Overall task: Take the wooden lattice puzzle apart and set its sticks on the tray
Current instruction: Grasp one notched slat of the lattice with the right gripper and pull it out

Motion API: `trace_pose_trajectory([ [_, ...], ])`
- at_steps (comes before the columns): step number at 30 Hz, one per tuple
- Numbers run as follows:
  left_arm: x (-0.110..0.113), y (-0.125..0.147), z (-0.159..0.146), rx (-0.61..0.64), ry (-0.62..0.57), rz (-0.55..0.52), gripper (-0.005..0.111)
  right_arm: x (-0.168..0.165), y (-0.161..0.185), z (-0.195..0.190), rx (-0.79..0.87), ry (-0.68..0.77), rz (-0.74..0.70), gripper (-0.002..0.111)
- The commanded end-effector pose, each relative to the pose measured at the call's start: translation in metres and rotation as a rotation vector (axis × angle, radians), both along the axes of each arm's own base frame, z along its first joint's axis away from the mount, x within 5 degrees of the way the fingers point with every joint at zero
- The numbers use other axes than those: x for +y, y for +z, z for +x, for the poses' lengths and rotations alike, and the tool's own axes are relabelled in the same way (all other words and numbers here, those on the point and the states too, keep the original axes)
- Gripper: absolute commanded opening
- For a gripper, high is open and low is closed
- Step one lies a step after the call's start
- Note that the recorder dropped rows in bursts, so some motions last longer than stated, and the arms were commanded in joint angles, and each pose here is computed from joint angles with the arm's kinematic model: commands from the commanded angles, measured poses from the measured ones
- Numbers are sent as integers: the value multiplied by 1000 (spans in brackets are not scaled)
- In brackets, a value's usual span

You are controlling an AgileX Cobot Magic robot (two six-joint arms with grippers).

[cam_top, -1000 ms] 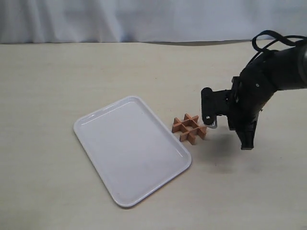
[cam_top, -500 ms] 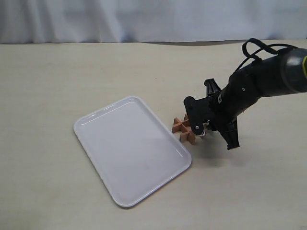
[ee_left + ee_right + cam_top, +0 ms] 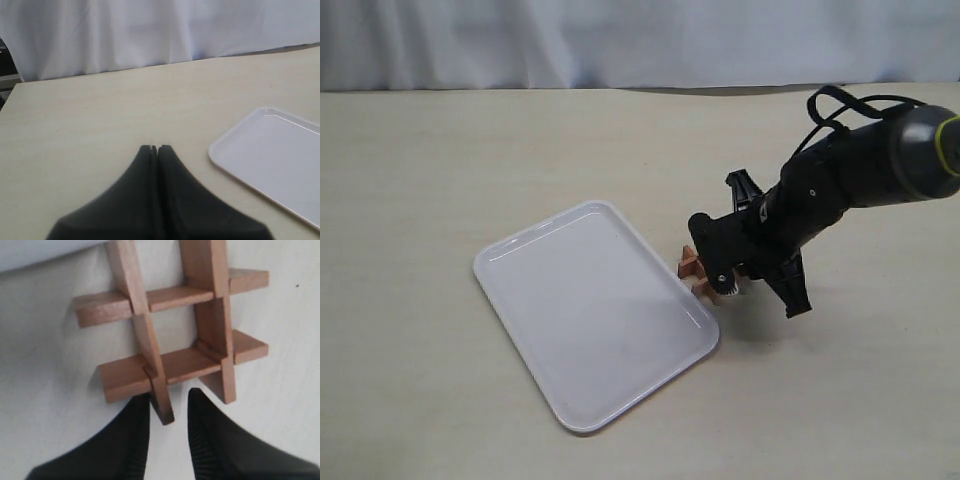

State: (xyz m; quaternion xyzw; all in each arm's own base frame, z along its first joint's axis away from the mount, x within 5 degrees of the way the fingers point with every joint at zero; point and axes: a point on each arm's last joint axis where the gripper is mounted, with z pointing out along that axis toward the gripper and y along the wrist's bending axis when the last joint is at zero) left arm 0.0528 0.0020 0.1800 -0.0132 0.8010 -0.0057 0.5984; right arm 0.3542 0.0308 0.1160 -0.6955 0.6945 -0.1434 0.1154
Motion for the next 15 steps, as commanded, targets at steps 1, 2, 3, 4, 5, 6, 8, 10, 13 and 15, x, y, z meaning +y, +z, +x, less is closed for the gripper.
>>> trace_pose_trajectory([
  [1, -1, 1, 0, -17, -10, 0, 0, 0, 0, -1, 13, 6, -4, 26],
  [2, -1, 1, 0, -17, -10, 0, 0, 0, 0, -1, 13, 6, -4, 26],
  [3, -1, 1, 0, -17, -10, 0, 0, 0, 0, -1, 13, 6, -4, 26],
  [4, -1, 1, 0, -17, -10, 0, 0, 0, 0, -1, 13, 6, -4, 26],
  [5, -1, 1, 0, -17, -10, 0, 0, 0, 0, -1, 11, 7, -4, 25],
  [6, -1, 1, 0, -17, -10, 0, 0, 0, 0, -1, 11, 11, -6, 23],
  [8, -1, 1, 0, -17, -10, 0, 0, 0, 0, -1, 11, 11, -6, 15],
  [10, -1, 1, 0, -17, -10, 0, 0, 0, 1, -1, 9, 11, -5, 6],
  [13, -1, 1, 0, -17, -10, 0, 0, 0, 2, -1, 5, 11, -5, 5],
  [15, -1, 1, 0, -17, -10, 0, 0, 0, 4, -1, 4, 11, -5, 5],
])
